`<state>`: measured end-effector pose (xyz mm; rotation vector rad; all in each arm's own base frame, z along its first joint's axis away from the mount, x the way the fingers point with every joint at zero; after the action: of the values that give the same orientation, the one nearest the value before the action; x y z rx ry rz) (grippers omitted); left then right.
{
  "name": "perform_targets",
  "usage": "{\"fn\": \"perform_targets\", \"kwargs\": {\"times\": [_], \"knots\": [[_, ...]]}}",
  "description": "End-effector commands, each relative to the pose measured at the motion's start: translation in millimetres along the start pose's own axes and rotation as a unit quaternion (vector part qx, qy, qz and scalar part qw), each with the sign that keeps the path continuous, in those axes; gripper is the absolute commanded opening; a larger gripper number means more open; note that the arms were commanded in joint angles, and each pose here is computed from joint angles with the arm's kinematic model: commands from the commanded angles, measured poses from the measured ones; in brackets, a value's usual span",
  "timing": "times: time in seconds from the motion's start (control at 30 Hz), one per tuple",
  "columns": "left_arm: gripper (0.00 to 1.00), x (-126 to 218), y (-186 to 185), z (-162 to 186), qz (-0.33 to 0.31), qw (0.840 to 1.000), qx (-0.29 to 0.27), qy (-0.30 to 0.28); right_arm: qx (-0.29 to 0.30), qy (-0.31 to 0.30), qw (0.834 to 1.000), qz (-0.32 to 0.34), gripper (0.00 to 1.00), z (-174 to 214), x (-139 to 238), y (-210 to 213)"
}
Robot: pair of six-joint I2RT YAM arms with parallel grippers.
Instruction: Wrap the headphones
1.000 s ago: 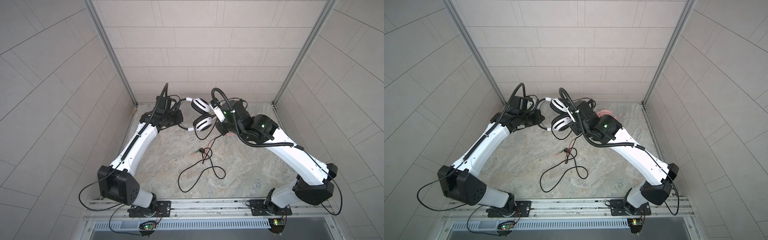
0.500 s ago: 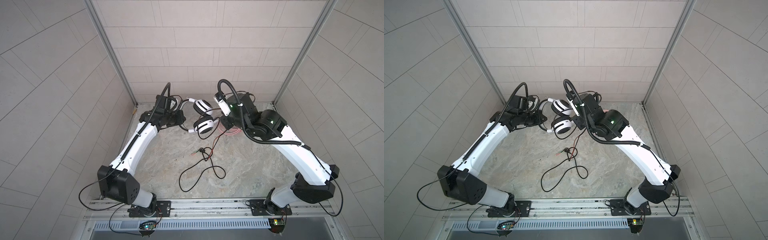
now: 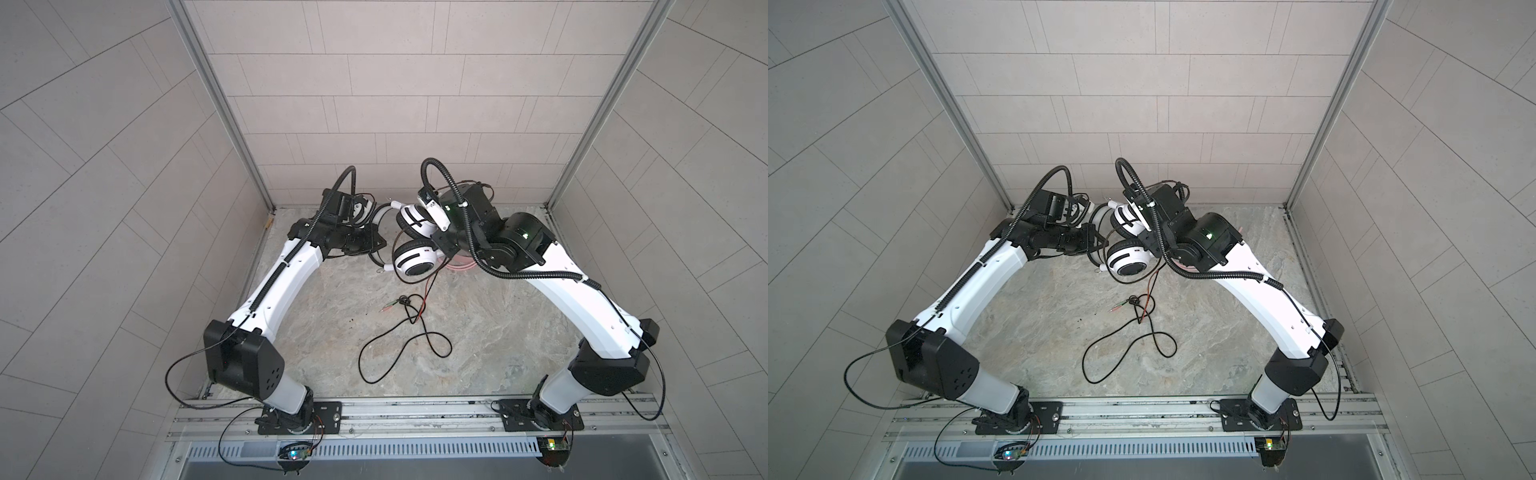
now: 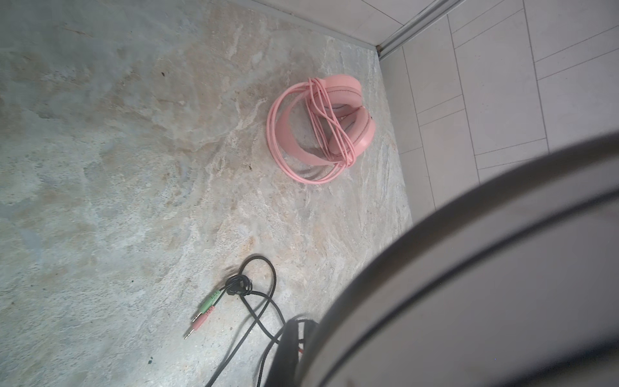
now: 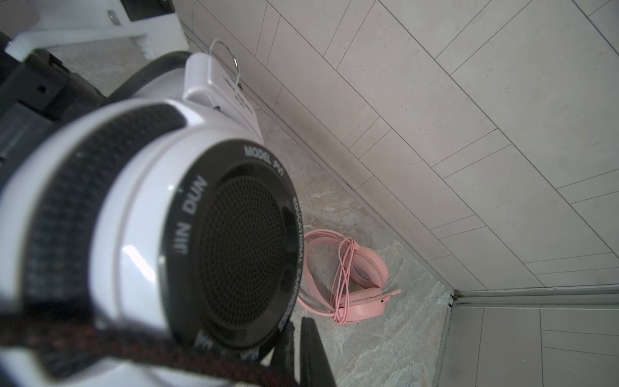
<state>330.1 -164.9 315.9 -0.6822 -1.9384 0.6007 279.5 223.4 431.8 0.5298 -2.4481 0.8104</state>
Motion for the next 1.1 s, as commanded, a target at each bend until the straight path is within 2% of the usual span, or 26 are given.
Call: {"fn": "perform_targets", "kwargs": {"times": [0.0, 0.2, 0.67, 1.07], "knots": [[0.00, 8.3, -31.2, -2.0, 0.072, 0.997, -0.014, 0.009, -0.005, -0.022, 0.999, 0.028, 0.00, -6.8, 8.9, -10.8], [0.00, 7.0, -42.8, 3.9, 0.106, 0.994, -0.015, 0.033, -0.013, -0.031, 0.998, 0.050, 0.00, -11.1, 7.9, -17.6], [0.00, 12.0, -57.1, 8.3, 0.163, 0.986, -0.014, 0.040, -0.043, -0.045, 0.996, 0.061, 0.00, -3.2, 9.7, -32.9], [0.00, -1.2, -51.2, 15.7, 0.164, 0.984, -0.003, 0.068, -0.060, -0.063, 0.996, 0.030, 0.00, -3.1, 16.1, -38.7]]}}
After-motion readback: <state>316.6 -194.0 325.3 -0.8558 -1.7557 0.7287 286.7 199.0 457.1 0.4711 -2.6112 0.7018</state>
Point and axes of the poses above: each gripper's point midway between its finger pads, its own x axis back along the fingers, its own y axis along the line the jaws close on, z = x × y, the point moved 7 cm from there along x, back along the fingers, and after that the axes turned 4 degrees about x, right-handed, at the moved point
